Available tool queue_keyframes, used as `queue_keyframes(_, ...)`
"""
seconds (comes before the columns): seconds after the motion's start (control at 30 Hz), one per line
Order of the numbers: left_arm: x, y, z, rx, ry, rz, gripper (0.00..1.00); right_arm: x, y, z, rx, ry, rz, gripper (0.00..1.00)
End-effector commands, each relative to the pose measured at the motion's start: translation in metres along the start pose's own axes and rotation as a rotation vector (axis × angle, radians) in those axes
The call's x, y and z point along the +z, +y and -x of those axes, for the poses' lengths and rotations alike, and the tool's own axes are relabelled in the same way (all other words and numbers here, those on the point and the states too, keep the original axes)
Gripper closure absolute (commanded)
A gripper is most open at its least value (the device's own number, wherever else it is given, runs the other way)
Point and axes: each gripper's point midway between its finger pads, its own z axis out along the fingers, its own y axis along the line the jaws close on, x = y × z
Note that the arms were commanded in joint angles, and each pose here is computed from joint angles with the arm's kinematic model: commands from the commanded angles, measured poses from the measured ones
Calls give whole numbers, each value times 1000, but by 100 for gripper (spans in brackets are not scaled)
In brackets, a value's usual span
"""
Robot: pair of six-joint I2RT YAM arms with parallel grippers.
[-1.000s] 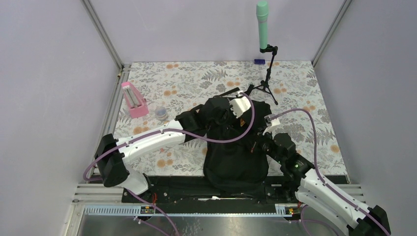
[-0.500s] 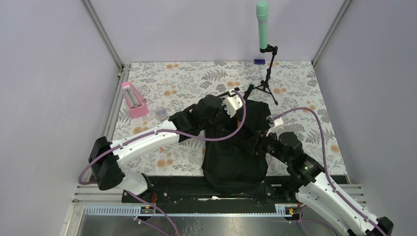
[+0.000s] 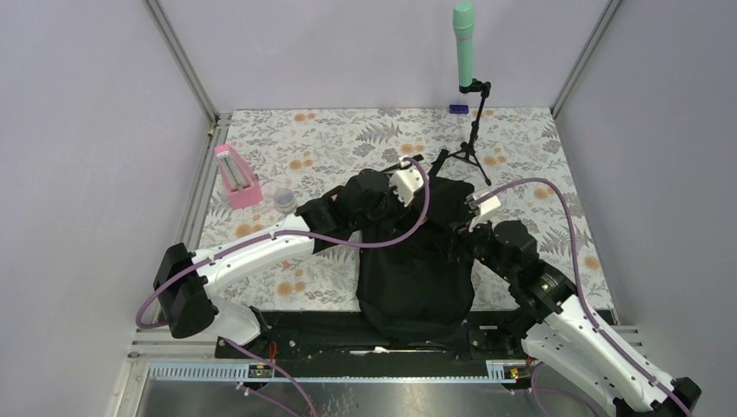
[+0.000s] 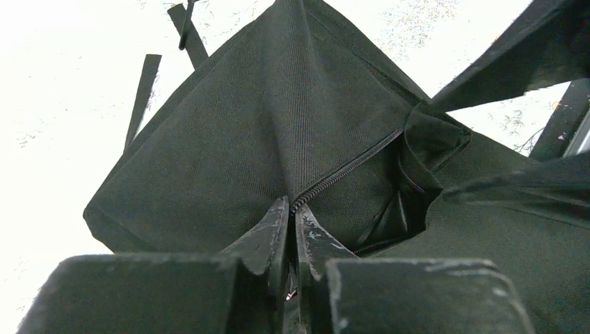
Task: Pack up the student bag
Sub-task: Unzip the student bag at the center of the board.
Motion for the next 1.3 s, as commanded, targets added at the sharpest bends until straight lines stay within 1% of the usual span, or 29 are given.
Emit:
queue_keyframes(0.0, -22, 3, 44, -61, -163, 7, 94, 11, -12, 21, -124, -33, -57, 34)
queue_keyframes(0.17, -23, 1, 40, -68, -165, -3, 93, 25, -9, 28, -162, -67, -36, 34)
queue_keyframes(0.3, -21, 0, 36, -67, -155, -8, 93, 38, -19, 26, -207, -45, -80, 34)
queue_keyframes(0.4, -20, 0, 33, -68, -146, -6, 93, 45, -21, 24, -210, -31, -92, 35)
queue_keyframes(0.43, -21, -1, 33, -88, -148, -7, 93, 47, -21, 30, -206, -58, -98, 35)
queue_keyframes(0.57, -22, 0, 30, -96, -150, -1, 93, 50, -32, 38, -203, -86, -169, 36)
queue_keyframes(0.63, -22, 1, 28, -96, -147, 4, 93, 50, -39, 42, -199, -99, -211, 39)
queue_keyframes(0.7, -22, 1, 26, -98, -143, 9, 93, 49, -42, 46, -194, -115, -235, 46)
queue_keyframes(0.8, -23, 1, 23, -106, -141, 10, 93, 47, -45, 48, -192, -128, -253, 62)
queue_keyframes(0.87, -24, 1, 23, -115, -145, 10, 93, 48, -45, 46, -194, -121, -253, 70)
queue_keyframes(0.9, -25, 0, 23, -119, -150, 9, 92, 48, -45, 46, -193, -119, -252, 76)
queue_keyframes(1.0, -30, 0, 25, -139, -166, 5, 86, 49, -44, 45, -191, -117, -245, 98)
queue_keyframes(1.03, -33, -1, 25, -145, -171, 3, 84, 48, -44, 45, -190, -118, -242, 100)
queue_keyframes(1.07, -35, -1, 25, -152, -178, 3, 79, 48, -43, 44, -190, -118, -239, 100)
queue_keyframes(1.17, -44, 0, 27, -175, -202, 9, 57, 46, -42, 46, -190, -128, -235, 100)
queue_keyframes(1.27, -53, 2, 26, -201, -217, 19, 41, 46, -42, 47, -189, -130, -234, 100)
